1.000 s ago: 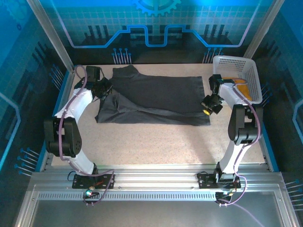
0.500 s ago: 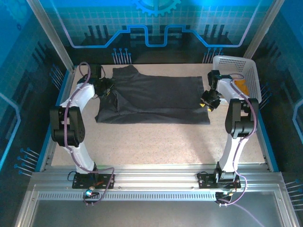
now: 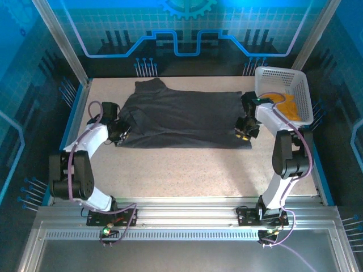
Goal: Fold and stack the t-shirts
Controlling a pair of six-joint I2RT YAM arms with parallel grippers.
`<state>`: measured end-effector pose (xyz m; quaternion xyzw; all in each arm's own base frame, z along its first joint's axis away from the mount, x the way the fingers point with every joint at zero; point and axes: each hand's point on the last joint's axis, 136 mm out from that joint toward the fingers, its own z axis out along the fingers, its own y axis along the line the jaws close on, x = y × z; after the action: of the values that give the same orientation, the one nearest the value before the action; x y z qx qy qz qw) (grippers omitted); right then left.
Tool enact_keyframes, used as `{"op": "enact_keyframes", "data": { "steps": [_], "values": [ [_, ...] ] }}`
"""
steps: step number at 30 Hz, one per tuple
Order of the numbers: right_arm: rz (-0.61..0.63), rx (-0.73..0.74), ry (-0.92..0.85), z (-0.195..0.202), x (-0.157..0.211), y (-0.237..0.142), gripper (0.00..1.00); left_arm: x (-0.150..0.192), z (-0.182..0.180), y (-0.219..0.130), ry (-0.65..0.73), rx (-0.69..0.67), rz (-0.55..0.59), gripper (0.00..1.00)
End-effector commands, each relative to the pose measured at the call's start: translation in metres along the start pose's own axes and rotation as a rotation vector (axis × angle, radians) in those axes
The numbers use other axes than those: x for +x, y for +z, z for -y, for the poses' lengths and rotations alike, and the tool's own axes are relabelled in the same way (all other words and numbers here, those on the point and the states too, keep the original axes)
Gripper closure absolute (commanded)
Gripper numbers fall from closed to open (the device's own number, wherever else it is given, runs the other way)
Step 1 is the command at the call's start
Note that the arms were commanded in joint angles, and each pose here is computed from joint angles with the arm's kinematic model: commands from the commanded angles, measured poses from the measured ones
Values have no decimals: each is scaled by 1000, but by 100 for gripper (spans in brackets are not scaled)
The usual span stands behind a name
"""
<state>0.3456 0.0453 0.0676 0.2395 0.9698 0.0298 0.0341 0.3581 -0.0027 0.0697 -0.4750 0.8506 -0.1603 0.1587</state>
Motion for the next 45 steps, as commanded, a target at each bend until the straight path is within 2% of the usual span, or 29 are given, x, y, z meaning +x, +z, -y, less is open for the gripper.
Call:
{"op": "enact_keyframes", "data": {
  "steps": [1,4,7,10,14,22,28,36,39,41,43,45],
  "values": [
    [-24,39,-5,3,-2,22,80,-11,-2,22,-60,-10,-16,86],
    [-63,93,-18,8,-6,38,81,-22,-6,39,-31,-78,-15,87],
    [-96,150,-45,15,-8,47,80,-41,-24,41,3,-187,35,91],
    [-133,182,-63,19,-4,54,76,-44,-43,44,1,-251,19,93],
    [-161,188,-79,20,7,56,72,-28,-62,48,-10,-277,-34,92],
    [-209,215,-103,28,46,53,70,6,-109,29,-107,-305,-64,90],
    [-214,234,-106,42,83,45,68,9,-138,11,-162,-285,-65,88],
    [-232,180,-94,45,123,34,67,16,-166,-15,-233,-294,-33,89],
    [-210,131,-86,37,127,28,63,4,-157,-24,-228,-264,8,84],
    [-135,83,-119,26,118,17,59,-6,-139,-34,-227,-225,31,70],
    [-46,22,-172,10,105,1,53,-14,-115,-41,-198,-184,42,61],
    [46,-107,-250,-20,92,-20,45,-11,-80,-43,-169,-110,27,56]
  ]
}}
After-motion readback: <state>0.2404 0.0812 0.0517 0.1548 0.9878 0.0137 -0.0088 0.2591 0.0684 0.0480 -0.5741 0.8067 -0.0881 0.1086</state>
